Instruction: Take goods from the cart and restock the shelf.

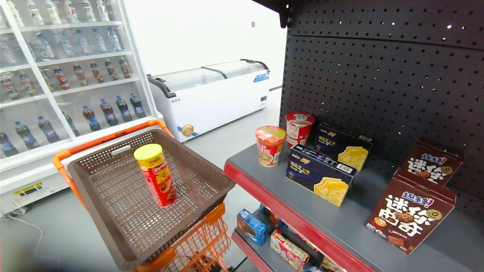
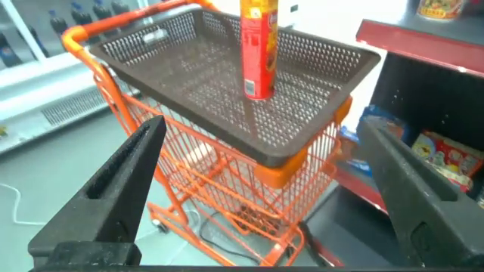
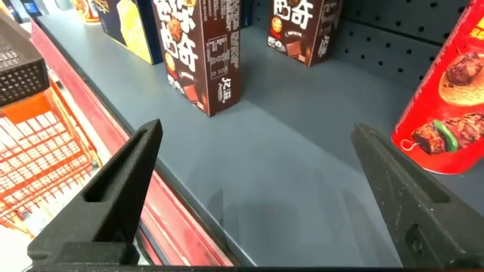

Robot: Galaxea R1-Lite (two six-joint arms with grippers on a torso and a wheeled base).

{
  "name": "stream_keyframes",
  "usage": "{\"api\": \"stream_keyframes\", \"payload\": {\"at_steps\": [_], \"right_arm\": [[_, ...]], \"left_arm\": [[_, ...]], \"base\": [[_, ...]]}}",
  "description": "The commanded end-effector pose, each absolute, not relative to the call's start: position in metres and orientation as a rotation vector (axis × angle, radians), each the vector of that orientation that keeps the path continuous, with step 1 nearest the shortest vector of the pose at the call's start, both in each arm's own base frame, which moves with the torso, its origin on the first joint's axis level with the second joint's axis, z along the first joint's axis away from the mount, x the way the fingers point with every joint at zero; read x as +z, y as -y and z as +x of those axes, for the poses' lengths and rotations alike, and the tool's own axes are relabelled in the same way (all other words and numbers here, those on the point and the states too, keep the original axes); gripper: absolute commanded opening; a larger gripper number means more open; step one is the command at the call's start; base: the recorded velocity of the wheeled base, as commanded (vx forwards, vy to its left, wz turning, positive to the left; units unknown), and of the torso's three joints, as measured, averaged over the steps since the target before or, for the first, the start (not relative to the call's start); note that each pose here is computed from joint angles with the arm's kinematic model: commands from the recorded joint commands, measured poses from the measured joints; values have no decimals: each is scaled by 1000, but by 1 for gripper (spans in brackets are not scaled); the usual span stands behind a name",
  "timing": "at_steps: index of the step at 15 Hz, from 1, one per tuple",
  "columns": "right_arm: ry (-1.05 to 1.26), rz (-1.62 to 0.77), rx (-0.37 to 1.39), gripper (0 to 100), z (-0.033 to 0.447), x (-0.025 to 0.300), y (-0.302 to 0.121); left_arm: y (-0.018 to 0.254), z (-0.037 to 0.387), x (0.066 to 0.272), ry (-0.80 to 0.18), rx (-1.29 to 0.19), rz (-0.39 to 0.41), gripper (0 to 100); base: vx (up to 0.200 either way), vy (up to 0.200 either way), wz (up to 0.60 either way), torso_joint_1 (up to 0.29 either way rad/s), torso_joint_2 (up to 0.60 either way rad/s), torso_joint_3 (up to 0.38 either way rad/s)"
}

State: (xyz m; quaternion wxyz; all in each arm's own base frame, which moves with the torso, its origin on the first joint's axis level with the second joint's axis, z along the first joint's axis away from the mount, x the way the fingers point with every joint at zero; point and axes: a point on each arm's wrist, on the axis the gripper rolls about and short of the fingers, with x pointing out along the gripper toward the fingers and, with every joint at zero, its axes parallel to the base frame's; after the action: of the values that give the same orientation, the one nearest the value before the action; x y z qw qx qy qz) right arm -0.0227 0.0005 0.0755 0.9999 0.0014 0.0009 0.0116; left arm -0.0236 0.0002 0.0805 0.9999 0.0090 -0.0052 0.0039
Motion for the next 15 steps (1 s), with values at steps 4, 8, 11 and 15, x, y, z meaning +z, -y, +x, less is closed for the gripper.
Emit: {"api": "stream_keyframes", "payload": {"at_steps": [4,8,11,15], "right_arm": [[-2,3,25,100,-23,76,0],[-2,3,25,100,-23,76,0],[-2,3,25,100,-23,76,0],[-2,3,25,100,-23,76,0]], "left_arm": [[-1,-10,183,-39,-23,93,100],[0,69,222,-235,3,93,100],[-10,147,217,-348,50,78,100],[-22,224,171,-424,-12,33,100]], "base": [[0,0,0,0,0,0],[0,0,0,0,0,0],[0,0,0,0,0,0],[0,0,0,0,0,0]]}}
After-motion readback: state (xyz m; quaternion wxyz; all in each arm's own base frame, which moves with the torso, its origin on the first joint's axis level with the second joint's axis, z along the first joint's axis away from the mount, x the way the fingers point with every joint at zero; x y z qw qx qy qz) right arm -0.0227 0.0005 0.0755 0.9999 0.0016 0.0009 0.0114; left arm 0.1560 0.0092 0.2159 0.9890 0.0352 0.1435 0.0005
